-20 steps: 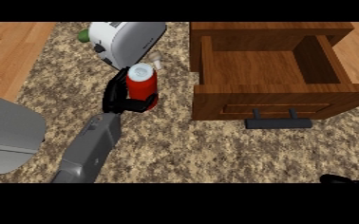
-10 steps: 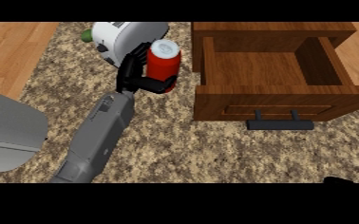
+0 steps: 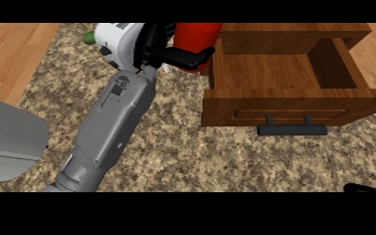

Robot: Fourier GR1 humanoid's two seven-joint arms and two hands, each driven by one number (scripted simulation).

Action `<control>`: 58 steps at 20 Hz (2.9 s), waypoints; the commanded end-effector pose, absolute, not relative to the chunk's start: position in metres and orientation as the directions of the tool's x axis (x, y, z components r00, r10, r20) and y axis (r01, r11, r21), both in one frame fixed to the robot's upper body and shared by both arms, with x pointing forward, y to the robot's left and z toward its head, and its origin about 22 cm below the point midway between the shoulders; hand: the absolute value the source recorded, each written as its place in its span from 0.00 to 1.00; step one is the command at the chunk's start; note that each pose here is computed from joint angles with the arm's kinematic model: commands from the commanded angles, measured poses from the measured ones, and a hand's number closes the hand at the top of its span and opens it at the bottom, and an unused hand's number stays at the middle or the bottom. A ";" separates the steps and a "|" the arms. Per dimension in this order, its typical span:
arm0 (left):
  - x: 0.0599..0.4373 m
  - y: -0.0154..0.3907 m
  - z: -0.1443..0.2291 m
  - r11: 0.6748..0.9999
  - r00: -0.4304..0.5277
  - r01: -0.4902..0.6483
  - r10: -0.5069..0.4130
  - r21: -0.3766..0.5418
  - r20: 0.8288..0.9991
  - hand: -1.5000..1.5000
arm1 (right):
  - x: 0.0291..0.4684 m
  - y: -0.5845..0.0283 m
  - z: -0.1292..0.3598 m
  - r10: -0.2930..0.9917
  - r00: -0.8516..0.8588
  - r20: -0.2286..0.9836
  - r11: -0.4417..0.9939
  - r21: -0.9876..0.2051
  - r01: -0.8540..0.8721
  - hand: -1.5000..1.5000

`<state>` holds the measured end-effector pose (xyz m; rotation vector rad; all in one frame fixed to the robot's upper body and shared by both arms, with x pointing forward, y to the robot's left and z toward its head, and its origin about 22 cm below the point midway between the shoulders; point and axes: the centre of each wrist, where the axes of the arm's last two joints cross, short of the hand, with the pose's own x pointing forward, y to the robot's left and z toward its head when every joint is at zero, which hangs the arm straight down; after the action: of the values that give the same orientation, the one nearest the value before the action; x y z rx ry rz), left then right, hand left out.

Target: Pick up the can, place it into the drawer and close the drawer

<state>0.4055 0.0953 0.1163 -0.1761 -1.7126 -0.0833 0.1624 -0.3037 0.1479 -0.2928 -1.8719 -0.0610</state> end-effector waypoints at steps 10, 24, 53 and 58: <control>0.416 0.023 0.241 0.979 -0.138 0.201 0.010 0.018 0.990 1.00 | 0.170 -0.295 0.162 0.154 -0.308 0.939 0.966 -0.076 0.249 0.00; 0.426 -0.016 0.257 0.981 -0.120 0.154 -0.103 0.121 0.987 1.00 | 0.176 -0.292 0.165 0.164 -0.301 0.939 0.975 -0.108 0.196 0.00; 0.435 -0.019 0.252 1.000 -0.131 -0.024 -0.021 0.018 0.991 0.00 | 0.224 -0.275 0.188 0.514 -0.431 0.741 0.853 -0.492 0.172 0.00; 0.433 -0.023 0.261 1.000 -0.138 -0.026 -0.012 0.009 0.990 0.00 | 0.241 -0.253 0.182 0.663 -0.412 0.625 0.736 -0.644 0.208 0.00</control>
<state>0.4355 -0.0184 0.2503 0.0439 -1.7046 -0.0001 0.2276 -0.2678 0.1865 -0.5587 -1.9895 0.4679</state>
